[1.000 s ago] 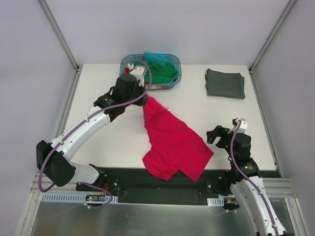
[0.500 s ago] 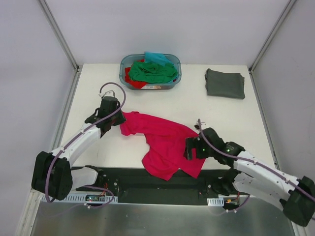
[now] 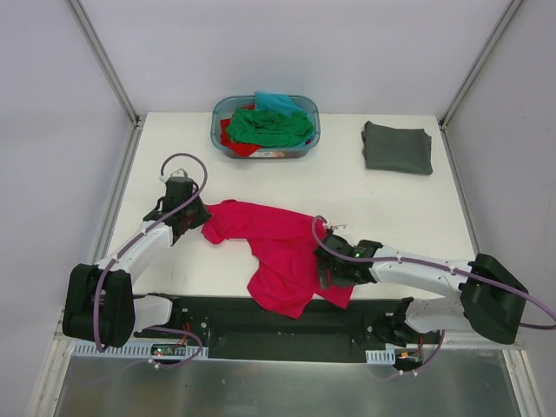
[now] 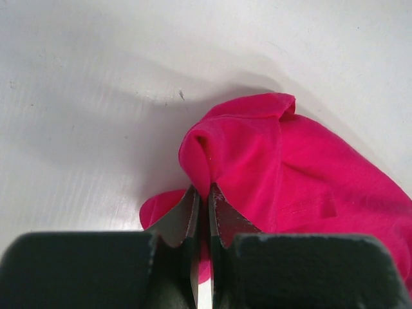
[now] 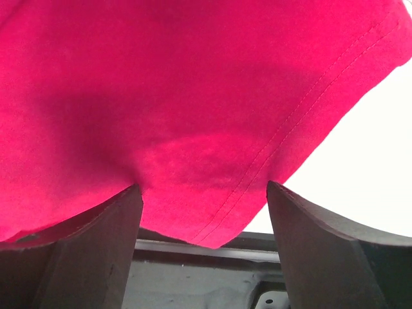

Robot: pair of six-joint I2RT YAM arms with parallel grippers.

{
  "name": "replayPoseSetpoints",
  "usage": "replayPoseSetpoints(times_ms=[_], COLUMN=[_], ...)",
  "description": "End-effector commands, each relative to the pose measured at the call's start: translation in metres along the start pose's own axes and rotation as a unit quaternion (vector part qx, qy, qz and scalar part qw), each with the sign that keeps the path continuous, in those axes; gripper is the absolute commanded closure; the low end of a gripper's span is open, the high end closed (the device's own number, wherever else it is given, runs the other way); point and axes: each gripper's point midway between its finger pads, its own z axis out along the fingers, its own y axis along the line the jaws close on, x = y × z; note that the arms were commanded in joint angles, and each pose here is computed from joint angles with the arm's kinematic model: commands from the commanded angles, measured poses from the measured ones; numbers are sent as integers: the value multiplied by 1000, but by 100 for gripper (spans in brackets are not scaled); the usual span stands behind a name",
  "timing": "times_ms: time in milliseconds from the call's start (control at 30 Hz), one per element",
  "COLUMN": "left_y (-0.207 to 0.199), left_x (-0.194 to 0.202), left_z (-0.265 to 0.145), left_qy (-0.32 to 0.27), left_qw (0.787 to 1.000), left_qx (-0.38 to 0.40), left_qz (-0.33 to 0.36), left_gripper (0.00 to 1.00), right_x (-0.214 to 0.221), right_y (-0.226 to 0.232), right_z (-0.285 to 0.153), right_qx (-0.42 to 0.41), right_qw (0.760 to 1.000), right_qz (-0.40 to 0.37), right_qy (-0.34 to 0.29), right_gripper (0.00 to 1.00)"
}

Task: Fold and stack the t-shirts
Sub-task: Move the tshirt to the center of the board

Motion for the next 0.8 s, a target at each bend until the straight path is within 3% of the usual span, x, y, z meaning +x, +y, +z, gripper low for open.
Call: replayPoseSetpoints(times_ms=[0, 100, 200, 300, 400, 467, 633, 767], left_y=[-5, -3, -2, -5, -10, -19, -52, -83], left_x=[-7, -7, -8, -7, -7, -10, -36, -83], left_z=[0, 0, 0, -2, -5, -9, -28, -62], left_qy=[-13, -12, -14, -10, -9, -7, -16, -59], left_qw=[1000, 1000, 1000, 999, 999, 998, 994, 989], left_qx=[19, 19, 18, 30, 40, 60, 111, 136], left_qz=[-14, -16, -17, -15, -13, -9, -3, 5], left_gripper=[100, 100, 100, 100, 100, 100, 100, 100], right_x=[-8, -7, -5, -1, -9, -22, -78, -126], right_y=[-2, -5, -8, -2, 2, 1, -11, -23], right_z=[5, 14, 28, 38, 37, 28, -18, -74], right_qx=[36, 54, 61, 39, 30, 31, 34, 1], right_qw=[999, 998, 997, 998, 999, 999, 993, 982], right_qz=[26, 24, 34, 37, 33, 28, 10, 31], right_qy=[-7, -3, 10, 24, 9, -14, -116, -187], right_gripper=[20, 24, 36, 60, 87, 99, 99, 99])
